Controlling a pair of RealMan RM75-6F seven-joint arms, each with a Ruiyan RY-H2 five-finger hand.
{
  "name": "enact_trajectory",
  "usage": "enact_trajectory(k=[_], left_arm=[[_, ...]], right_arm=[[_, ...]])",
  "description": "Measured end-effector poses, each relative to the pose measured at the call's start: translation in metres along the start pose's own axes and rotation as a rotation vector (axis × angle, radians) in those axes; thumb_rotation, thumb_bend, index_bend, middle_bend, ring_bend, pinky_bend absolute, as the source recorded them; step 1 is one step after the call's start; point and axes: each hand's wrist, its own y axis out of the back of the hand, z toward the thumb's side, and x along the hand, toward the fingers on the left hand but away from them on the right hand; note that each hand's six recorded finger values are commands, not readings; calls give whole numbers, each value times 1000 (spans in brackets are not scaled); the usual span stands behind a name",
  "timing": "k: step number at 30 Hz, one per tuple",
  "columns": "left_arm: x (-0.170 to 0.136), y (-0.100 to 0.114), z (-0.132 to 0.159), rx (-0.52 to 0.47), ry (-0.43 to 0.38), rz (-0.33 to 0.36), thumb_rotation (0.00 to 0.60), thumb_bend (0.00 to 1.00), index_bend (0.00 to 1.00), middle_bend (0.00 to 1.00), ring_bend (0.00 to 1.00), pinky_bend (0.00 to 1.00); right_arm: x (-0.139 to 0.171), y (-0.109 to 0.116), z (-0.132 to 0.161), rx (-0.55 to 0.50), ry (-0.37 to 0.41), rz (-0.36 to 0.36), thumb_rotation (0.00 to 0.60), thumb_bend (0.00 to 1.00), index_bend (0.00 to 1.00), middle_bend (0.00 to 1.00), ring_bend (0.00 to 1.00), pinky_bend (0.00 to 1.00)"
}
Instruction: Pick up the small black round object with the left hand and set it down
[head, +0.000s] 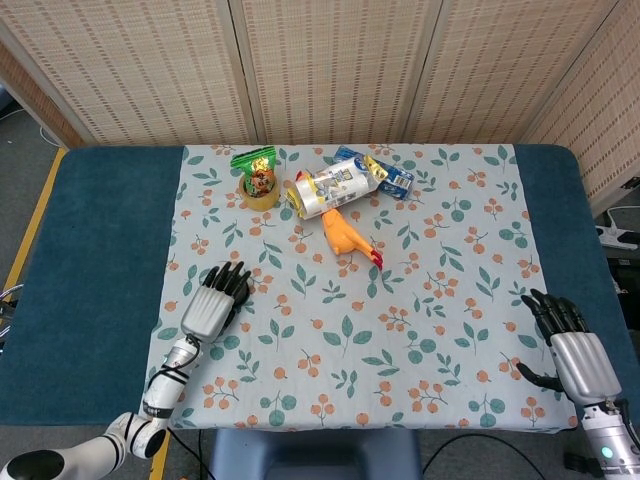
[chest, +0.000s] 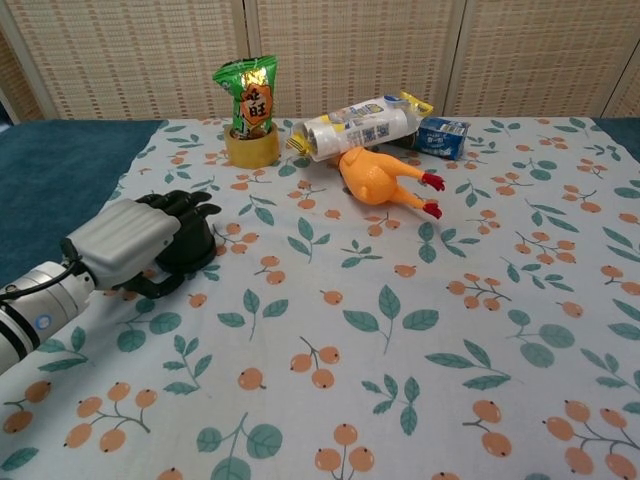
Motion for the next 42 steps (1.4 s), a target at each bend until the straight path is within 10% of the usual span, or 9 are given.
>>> enact_trajectory(k=[9, 24, 42], left_arm=[[3, -2, -4, 41, 1, -8, 600, 290, 2, 39, 17, 201], [9, 0, -10, 87, 13, 24, 600, 427, 342, 482, 450, 632], [13, 3, -10, 93, 24, 117, 600, 691, 603, 732, 667, 837]], right_arm=[[0, -1, 0, -2, 1, 7, 600, 86, 0, 0, 0, 0], [0, -2, 1, -9, 4, 20, 600, 86, 0, 0, 0, 0], [-1, -5, 2, -7, 7, 35, 600, 86, 0, 0, 0, 0]])
